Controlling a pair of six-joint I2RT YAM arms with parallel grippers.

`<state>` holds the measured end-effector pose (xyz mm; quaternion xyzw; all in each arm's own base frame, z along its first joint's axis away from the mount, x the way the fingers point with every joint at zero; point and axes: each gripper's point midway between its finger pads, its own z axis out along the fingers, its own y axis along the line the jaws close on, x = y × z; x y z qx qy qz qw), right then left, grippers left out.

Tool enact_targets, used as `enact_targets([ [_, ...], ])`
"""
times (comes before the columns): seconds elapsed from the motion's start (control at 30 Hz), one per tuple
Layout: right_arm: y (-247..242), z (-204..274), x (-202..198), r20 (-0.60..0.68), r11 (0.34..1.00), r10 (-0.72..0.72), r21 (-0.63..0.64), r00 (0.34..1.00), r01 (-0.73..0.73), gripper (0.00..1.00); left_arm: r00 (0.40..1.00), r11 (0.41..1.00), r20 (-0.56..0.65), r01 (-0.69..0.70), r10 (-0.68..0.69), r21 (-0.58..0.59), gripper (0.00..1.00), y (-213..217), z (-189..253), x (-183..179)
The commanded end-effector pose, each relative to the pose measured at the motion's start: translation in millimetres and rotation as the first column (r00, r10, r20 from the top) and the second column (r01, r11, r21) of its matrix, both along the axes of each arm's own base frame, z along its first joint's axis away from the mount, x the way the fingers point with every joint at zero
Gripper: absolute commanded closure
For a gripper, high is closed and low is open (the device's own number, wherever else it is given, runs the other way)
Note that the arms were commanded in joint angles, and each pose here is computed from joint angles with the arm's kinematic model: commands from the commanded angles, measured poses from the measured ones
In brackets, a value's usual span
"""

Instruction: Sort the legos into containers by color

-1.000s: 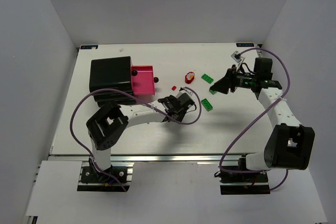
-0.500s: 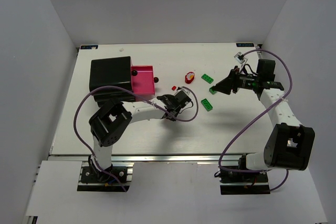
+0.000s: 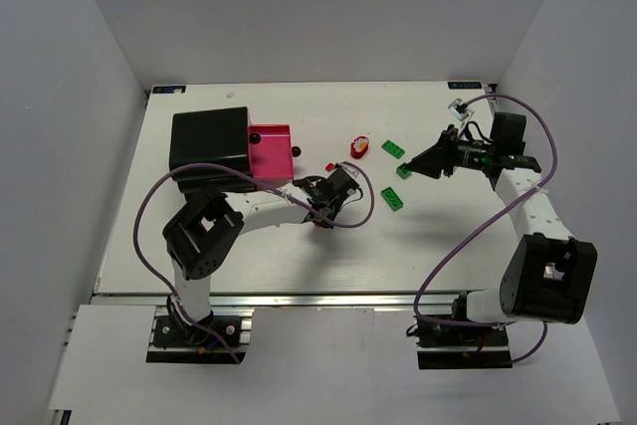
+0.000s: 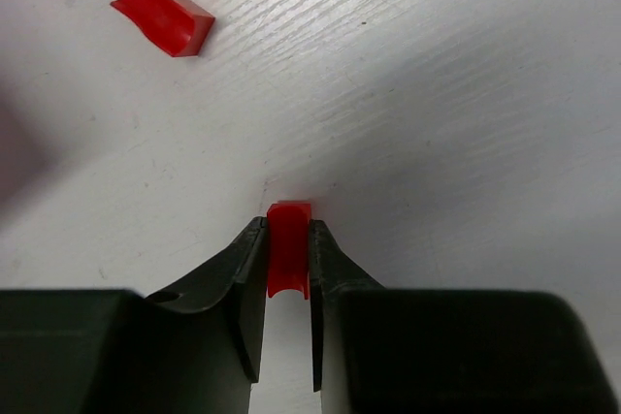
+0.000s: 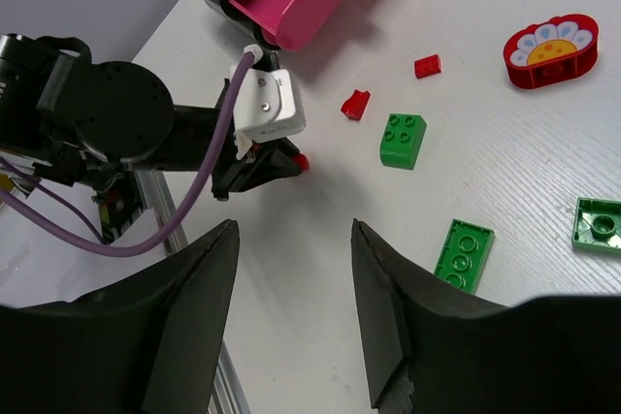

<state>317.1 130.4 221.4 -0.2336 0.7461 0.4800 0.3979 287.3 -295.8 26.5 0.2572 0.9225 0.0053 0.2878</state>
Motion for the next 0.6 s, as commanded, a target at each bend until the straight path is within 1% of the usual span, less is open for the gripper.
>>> enact_targets([
  [0.0,1,5,-4,0.024,1.000,0.022,0.021,0.999,-0.023,0.45,0.994,0.992,0.106,-0.011,0.024,-0.125,0.81,-11,74,14],
  [0.1,1,4,-4,0.024,1.000,0.022,0.021,0.999,-0.023,0.46,0.983,0.988,0.178,-0.019,0.046,-0.150,0.81,-11,107,24],
  [0.13,1,4,-4,0.022,1.000,0.021,0.022,1.000,-0.021,0.46,0.974,0.988,0.215,-0.041,0.074,-0.151,0.81,-4,121,31],
  [0.2,2,3,-4,0.016,0.999,0.023,0.023,1.000,-0.024,0.47,0.966,0.989,0.242,-0.061,0.092,-0.134,0.82,5,133,37],
  [0.37,3,3,-4,0.020,1.000,0.019,0.014,1.000,-0.019,0.50,0.927,0.979,0.316,-0.180,0.201,-0.093,0.83,44,153,65],
  [0.43,3,2,-4,0.023,1.000,0.019,0.014,1.000,-0.019,0.50,0.908,0.968,0.336,-0.232,0.252,-0.099,0.85,60,159,81],
  [0.5,3,2,-4,0.024,1.000,0.018,0.012,1.000,-0.018,0.51,0.892,0.955,0.344,-0.283,0.295,-0.086,0.85,78,158,95],
  [0.53,3,2,-4,0.024,1.000,0.019,0.011,1.000,-0.019,0.51,0.886,0.951,0.348,-0.295,0.307,-0.089,0.85,81,162,101],
  [0.57,3,1,-5,0.025,1.000,0.018,0.009,1.000,-0.018,0.51,0.888,0.950,0.340,-0.303,0.311,-0.079,0.85,84,157,107],
])
